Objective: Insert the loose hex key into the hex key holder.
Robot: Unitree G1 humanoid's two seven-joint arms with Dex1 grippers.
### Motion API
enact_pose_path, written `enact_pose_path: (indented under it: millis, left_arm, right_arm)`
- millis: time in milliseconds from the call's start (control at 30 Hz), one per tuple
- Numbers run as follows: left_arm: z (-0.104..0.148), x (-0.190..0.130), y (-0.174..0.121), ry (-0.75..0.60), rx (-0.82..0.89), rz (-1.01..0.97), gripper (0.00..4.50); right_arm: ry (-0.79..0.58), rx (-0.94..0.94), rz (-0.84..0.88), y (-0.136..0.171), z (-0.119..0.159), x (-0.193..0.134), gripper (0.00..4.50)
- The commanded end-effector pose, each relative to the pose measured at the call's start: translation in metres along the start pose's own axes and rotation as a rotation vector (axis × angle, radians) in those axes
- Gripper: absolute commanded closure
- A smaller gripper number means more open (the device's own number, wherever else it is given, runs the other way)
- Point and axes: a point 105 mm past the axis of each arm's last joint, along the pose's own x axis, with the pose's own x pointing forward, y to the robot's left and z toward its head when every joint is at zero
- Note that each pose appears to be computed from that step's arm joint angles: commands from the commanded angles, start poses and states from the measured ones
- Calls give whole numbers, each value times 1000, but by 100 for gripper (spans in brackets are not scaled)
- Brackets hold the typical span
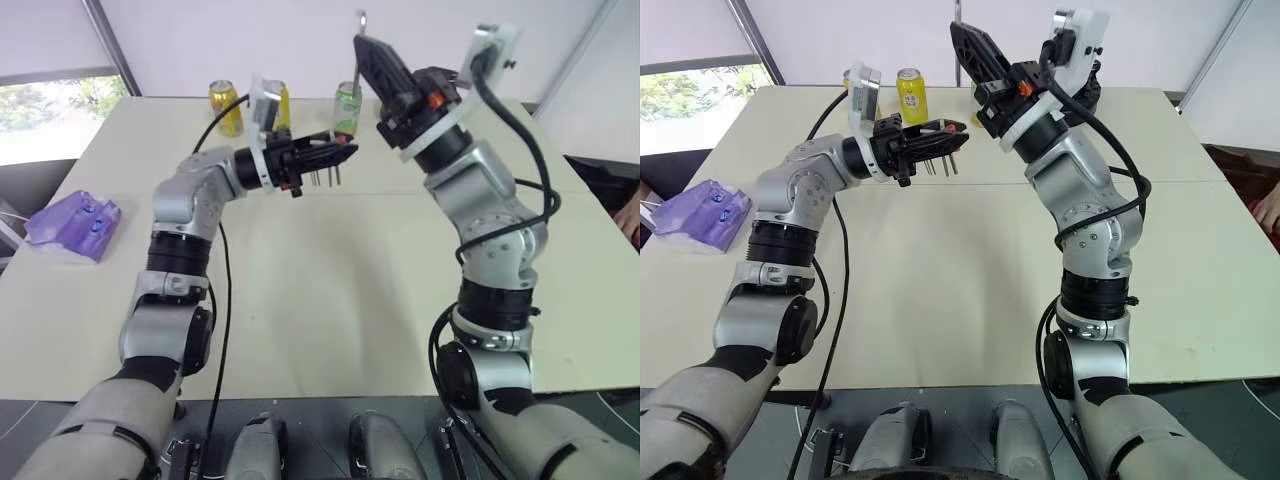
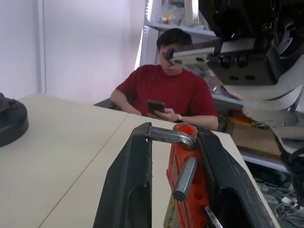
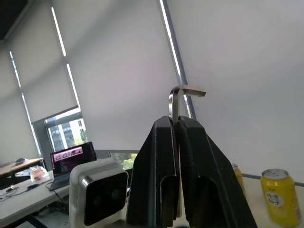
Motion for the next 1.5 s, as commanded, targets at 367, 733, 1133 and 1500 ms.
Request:
enact_pose_path:
  millis: [367,733,1133,1500]
  left_arm:
    - [21,5,-13,-45,27,-59,393]
    - [14,6,-8,-21,36,-40,393]
    - [16,11,-2,-23,58,-33,393]
    - [17,12,-9,-25,54,-62,393]
  right_arm:
    - [10,9,12,-1,-2,-11,447]
    - [20,26,21,3,-6,-10,447]
    - [26,41,20,7,-10,-12,447]
    - [51,56,-6,-1,-21,-16,447]
